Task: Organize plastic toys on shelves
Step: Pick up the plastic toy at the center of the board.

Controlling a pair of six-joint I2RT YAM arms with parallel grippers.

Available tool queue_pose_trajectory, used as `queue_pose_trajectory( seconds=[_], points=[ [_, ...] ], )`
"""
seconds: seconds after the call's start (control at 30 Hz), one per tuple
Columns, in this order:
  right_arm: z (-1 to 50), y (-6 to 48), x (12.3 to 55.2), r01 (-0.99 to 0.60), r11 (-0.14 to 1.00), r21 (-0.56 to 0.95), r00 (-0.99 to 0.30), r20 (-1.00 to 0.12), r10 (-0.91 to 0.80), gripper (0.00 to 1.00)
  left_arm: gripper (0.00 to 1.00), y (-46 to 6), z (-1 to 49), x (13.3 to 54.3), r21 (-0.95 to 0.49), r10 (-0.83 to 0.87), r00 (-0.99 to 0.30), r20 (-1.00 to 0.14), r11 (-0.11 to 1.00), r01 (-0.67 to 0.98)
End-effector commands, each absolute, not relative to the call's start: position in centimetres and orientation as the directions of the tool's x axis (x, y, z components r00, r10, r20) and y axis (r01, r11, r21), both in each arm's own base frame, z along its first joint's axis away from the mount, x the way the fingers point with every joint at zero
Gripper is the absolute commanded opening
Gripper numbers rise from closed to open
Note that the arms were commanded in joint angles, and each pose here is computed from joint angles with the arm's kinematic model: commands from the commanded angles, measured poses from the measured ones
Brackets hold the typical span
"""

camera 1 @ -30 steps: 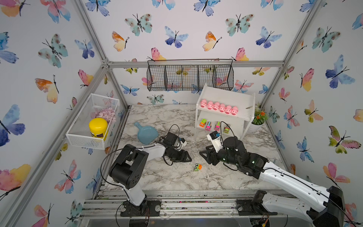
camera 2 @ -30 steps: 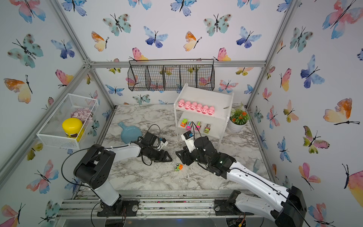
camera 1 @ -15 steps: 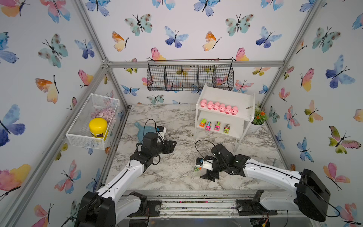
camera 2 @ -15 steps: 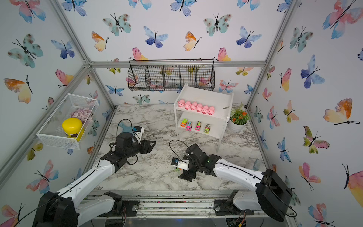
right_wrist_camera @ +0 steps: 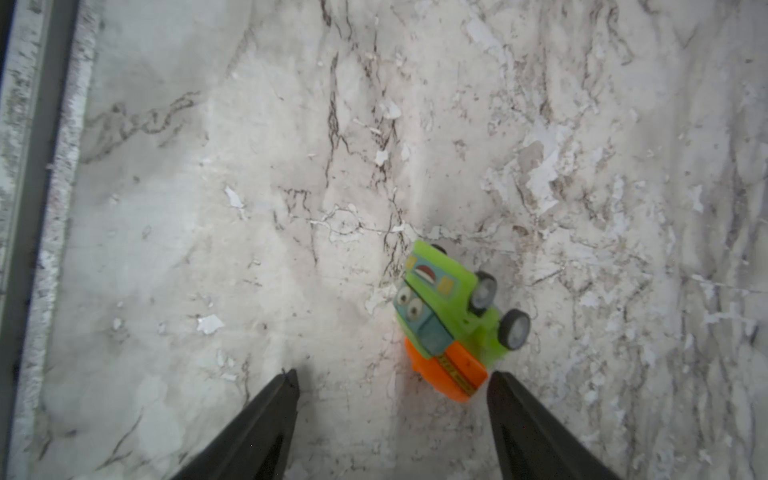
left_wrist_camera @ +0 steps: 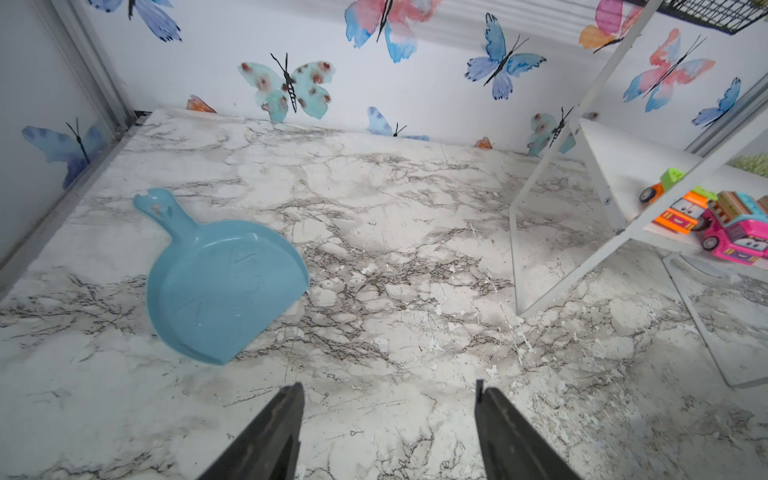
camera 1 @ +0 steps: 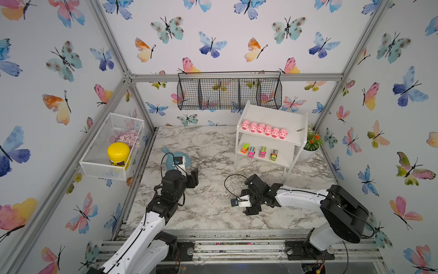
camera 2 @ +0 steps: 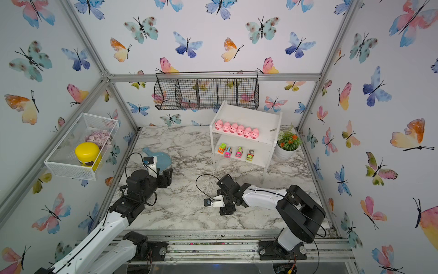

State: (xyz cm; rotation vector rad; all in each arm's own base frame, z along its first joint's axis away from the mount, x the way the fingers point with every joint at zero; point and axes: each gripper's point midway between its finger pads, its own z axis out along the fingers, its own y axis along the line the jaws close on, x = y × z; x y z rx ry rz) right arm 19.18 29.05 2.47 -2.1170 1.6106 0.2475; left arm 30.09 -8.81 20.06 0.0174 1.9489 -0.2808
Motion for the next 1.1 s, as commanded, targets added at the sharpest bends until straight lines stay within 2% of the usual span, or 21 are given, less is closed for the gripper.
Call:
queue_pose_trajectory(
  seconds=[0.0,0.2,0.23,0.33,0.47,0.67,0.8,1.07],
  points=[
    [2.4,29.6,20.0,-0.942,-0.201,-0.27,0.302,-0.411,-0.86,0.72,0.71,-7.6,20.6,29.8,-0.161,-0.116,-0.348,-0.93,0.982,0.103],
    [2.6,31.3,20.1,-0.964,-0.161,-0.213,0.246,-0.474,-0.845,0.54,0.71,-7.9,20.9,29.8,-0.169,-0.118,-0.348,-0.93,0.978,0.119],
    [2.6,31.5,20.1,-0.964,-0.157,-0.215,0.245,-0.481,-0.842,0.55,0.71,-8.0,20.9,29.8,-0.169,-0.118,-0.349,-0.93,0.978,0.121],
    [2.6,31.5,20.0,-0.953,-0.181,-0.241,0.281,-0.488,-0.826,0.65,0.71,-8.0,21.3,29.6,-0.171,-0.119,-0.339,-0.933,0.977,0.129],
    [2.1,31.6,19.4,-0.921,-0.286,-0.264,0.382,-0.474,-0.794,0.74,0.71,-8.0,21.7,29.5,-0.166,-0.115,-0.325,-0.939,0.977,0.133],
    [0.8,32.1,17.4,-0.896,-0.432,-0.104,0.426,-0.477,-0.769,0.69,0.72,-7.7,22.3,29.3,-0.152,-0.106,-0.314,-0.943,0.98,0.127],
    [0.3,31.8,17.0,-0.899,-0.435,-0.054,0.408,-0.47,-0.783,0.65,0.72,-7.4,22.6,29.0,-0.149,-0.106,-0.303,-0.947,0.981,0.122],
    [0.5,29.4,16.9,-0.912,-0.401,-0.081,0.393,-0.45,-0.802,0.65,0.74,-7.1,23.1,28.9,-0.147,-0.11,-0.281,-0.953,0.983,0.114]
  ],
)
